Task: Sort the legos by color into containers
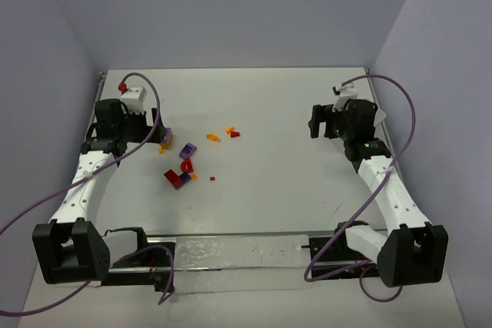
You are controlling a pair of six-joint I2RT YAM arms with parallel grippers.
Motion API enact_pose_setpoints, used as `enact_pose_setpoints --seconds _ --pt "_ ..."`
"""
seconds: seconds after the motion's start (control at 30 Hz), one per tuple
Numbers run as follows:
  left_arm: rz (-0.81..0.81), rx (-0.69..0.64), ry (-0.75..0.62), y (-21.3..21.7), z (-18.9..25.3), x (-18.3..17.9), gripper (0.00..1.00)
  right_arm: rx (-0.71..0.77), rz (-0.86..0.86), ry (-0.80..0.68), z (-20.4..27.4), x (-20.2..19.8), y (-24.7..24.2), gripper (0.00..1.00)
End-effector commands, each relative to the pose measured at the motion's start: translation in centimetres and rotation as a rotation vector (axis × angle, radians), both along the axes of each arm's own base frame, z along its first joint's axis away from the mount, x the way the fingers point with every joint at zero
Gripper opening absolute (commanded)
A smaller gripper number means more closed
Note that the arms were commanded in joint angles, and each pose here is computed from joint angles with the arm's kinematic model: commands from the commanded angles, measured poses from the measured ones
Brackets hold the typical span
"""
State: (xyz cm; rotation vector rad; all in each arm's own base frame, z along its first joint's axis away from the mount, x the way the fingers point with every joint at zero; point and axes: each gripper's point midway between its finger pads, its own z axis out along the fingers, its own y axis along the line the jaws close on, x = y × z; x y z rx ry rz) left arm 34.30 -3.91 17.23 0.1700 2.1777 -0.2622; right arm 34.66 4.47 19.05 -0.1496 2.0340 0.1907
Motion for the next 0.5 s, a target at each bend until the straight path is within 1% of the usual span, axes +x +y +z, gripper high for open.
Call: enact_pose_setpoints --seconds 0.0,0.07,0.3,0.37,0.4,0.47 --pt "-0.021 0.041 -0.065 0.4 2.1 0.3 0.99 0.006 -0.025 -0.101 2.4 0.5 -0.2 1.00" --pt "-0.018 0.049 -0.064 0.6 2.2 0.3 0.99 0.003 -0.026 -0.110 2.3 0.5 -0.2 1.00" --pt "0.010 0.060 -0.043 1.1 3.4 1.5 0.99 -0.006 -0.031 -0.063 1.6 0.9 -0.3 1.00" --pt "0.004 0.056 -0.029 0.8 3.7 2.0 0.99 -0.021 -0.006 -0.056 1.4 0.9 -0.2 1.00" --pt "0.011 0.054 -0.022 0.8 3.8 2.3 0.99 -0.030 0.037 -0.046 1.3 0.6 0.3 1.00" --pt "0.009 0.068 0.009 -0.1 3.8 3.4 0.99 -0.031 0.060 -0.025 0.7 0.5 0.6 1.00"
